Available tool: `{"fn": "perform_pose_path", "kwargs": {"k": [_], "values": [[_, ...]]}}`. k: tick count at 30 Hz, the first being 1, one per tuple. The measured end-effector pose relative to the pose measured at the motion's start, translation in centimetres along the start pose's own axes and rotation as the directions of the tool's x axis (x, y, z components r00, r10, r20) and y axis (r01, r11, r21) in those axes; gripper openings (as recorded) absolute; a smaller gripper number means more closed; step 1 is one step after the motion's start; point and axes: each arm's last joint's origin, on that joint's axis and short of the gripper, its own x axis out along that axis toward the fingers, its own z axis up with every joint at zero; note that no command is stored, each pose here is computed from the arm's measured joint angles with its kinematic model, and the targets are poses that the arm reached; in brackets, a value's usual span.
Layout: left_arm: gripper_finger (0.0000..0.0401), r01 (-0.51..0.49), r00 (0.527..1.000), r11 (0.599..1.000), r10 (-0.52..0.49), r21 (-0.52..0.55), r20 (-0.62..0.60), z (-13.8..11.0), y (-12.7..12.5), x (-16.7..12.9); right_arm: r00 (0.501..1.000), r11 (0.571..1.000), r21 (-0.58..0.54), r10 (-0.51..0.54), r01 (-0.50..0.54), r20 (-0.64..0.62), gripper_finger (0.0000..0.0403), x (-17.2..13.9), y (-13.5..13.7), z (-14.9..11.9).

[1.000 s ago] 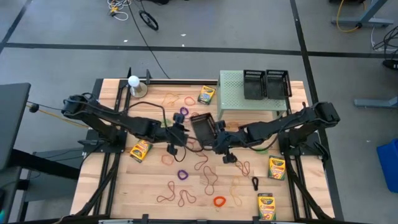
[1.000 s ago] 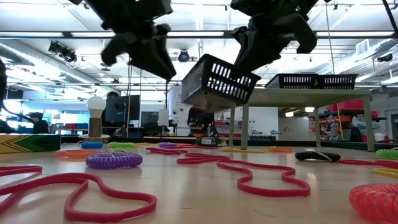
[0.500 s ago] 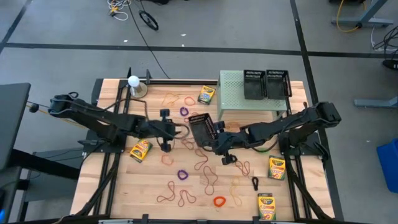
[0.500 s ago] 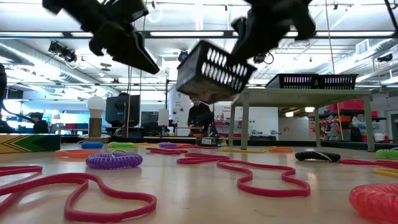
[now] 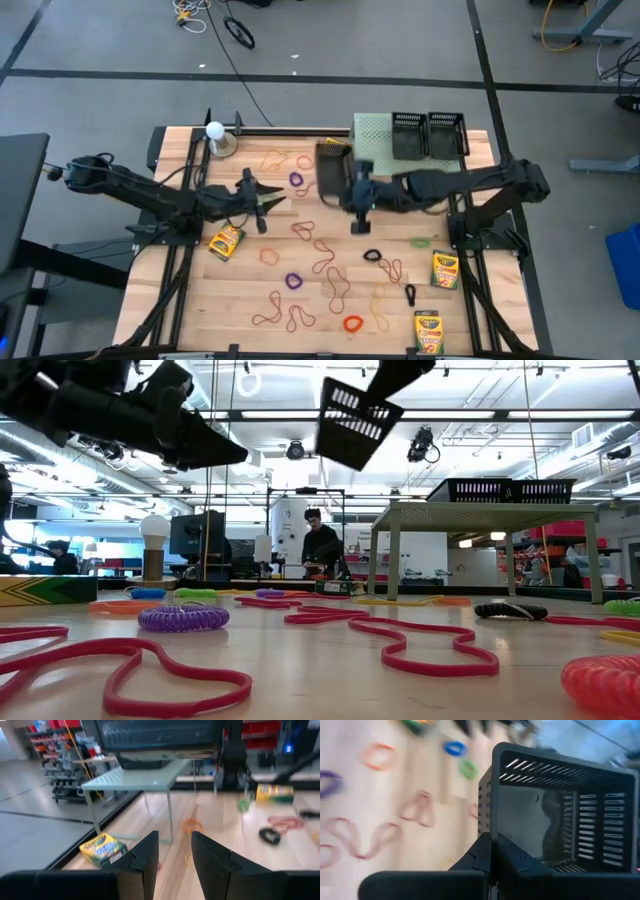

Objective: Pick & Place Office Desk Supplies
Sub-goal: Put the black basket on the shelf

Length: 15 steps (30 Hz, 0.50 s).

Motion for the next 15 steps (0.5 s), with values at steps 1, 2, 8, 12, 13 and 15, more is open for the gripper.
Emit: {"fn": "perform_pose_path", "kwargs": {"k": [1, 2, 8, 12, 13, 15], "values": [[0.0124, 0.003, 1.0, 1.0, -0.003, -0.018, 0.017, -0.1, 0.1, -0.1, 1.0, 1.0, -0.005, -0.015, 0.014, -0.022, 0.0013, 0.0, -0.7, -0.1], [0.0124, 0.007, 1.0, 1.0, -0.007, -0.026, 0.026, -0.3, 0.2, -0.2, 0.998, 1.0, -0.017, -0.026, 0.025, -0.051, 0.0013, 0.2, -1.5, -0.5], [0.0124, 0.026, 1.0, 0.999, -0.025, -0.04, 0.015, -0.9, 0.2, -0.4, 0.973, 0.998, -0.039, -0.047, 0.039, -0.228, 0.0014, 1.8, -5.7, -3.0], [0.0124, 0.029, 0.999, 0.999, -0.029, -0.038, 0.014, -1.0, 0.1, -0.4, 0.961, 0.999, -0.044, -0.028, 0.017, -0.276, 0.0014, 2.7, -7.8, -4.3], [0.0124, 0.034, 0.999, 0.999, -0.033, -0.038, 0.013, -1.0, 0.1, -0.4, 0.959, 0.999, -0.048, -0.02, 0.007, -0.284, 0.0014, 2.8, -8.2, -4.6], [0.0124, 0.036, 0.999, 0.999, -0.036, -0.037, 0.013, -1.0, 0.1, -0.4, 0.955, 0.998, -0.061, 0.006, -0.026, -0.297, 0.0015, 3.0, -9.1, -5.2]]}}
